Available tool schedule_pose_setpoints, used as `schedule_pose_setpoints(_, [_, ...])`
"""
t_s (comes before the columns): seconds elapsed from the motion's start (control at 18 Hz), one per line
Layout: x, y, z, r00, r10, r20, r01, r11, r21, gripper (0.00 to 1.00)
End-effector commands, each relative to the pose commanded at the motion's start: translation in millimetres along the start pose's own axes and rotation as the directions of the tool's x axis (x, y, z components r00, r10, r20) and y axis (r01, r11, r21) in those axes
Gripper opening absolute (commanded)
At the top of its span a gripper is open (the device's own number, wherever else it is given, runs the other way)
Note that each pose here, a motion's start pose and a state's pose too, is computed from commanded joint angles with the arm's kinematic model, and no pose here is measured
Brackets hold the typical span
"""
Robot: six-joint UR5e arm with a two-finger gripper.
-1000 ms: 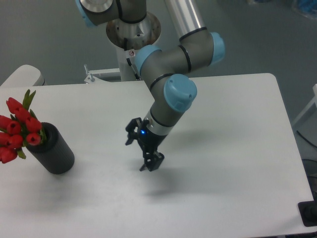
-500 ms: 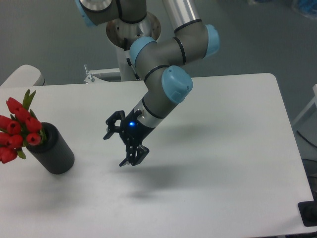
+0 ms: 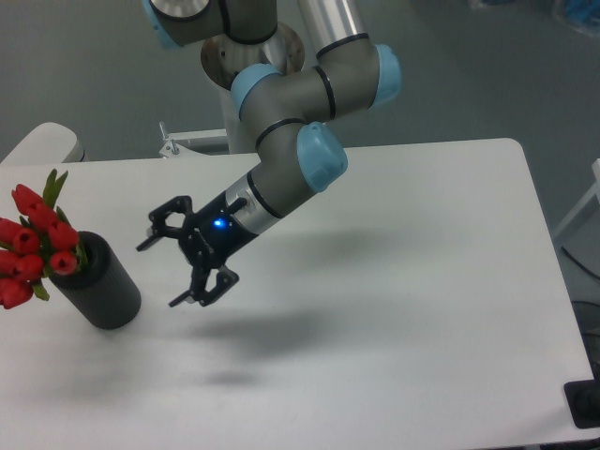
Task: Pick up the flowers from the vase
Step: 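Move the open gripper sideways onto the tulip stems above the vase rim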
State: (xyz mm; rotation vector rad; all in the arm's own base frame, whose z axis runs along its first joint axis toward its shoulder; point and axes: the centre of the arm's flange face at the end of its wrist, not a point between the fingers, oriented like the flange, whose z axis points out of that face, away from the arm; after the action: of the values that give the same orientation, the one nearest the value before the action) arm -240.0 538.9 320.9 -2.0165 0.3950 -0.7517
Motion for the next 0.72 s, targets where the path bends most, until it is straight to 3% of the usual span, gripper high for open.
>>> schedule_pose_setpoints(0.17, [13.4, 4.1, 19.4, 0.998, -0.010, -0.057, 0.013, 0.999, 0.053, 1.00])
schedule_pose_setpoints(0.72, [35.3, 10.7, 44.8, 0.995, 0.006, -0.100, -0.003, 1.000, 0.025, 1.00])
